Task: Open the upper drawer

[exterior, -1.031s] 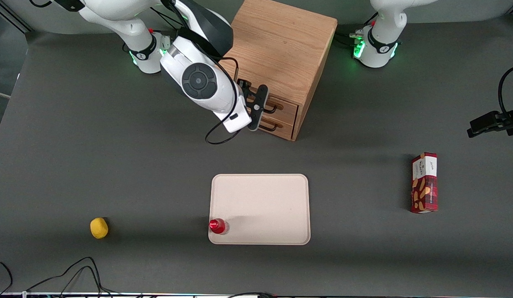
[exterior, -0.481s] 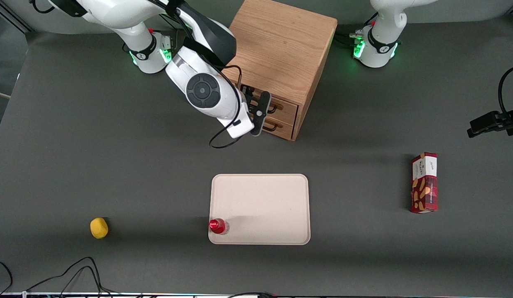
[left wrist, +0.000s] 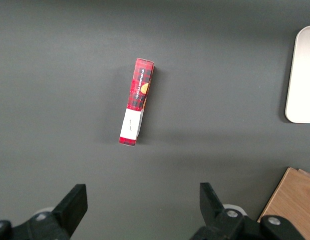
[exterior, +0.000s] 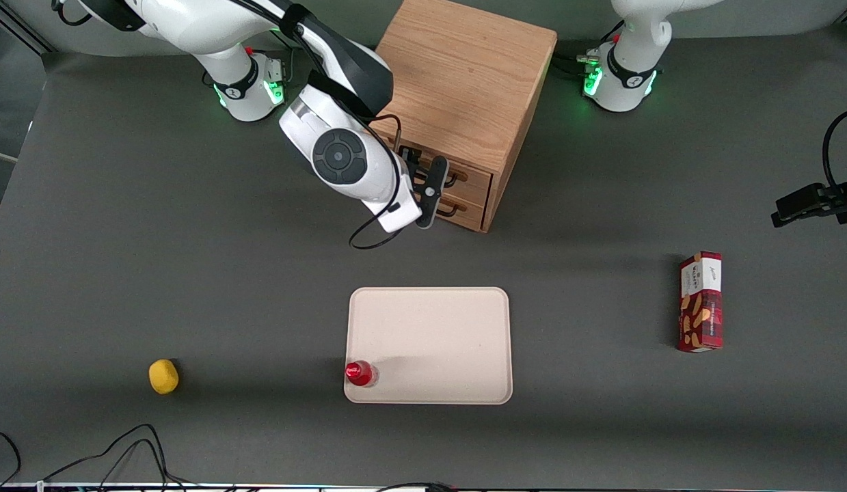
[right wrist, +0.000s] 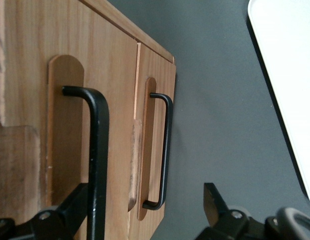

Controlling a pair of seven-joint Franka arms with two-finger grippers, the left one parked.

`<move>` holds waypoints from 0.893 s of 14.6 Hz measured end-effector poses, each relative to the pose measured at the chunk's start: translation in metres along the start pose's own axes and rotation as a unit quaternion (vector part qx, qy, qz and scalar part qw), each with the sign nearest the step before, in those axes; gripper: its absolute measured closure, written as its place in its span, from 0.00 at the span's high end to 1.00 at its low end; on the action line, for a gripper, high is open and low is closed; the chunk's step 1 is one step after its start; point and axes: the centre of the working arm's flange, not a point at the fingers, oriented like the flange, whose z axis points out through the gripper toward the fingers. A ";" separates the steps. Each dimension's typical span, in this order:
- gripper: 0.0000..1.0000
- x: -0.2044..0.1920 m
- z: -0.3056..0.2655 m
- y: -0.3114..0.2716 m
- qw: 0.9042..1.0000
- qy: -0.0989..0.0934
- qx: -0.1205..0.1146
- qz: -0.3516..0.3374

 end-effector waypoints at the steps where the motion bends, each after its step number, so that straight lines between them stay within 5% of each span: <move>1: 1.00 0.000 0.000 0.002 1.000 0.001 -0.001 -0.001; 9: 1.00 -0.007 -0.009 0.024 0.999 0.002 -0.039 -0.004; 13: 1.00 -0.010 -0.027 0.039 0.998 0.023 -0.059 0.003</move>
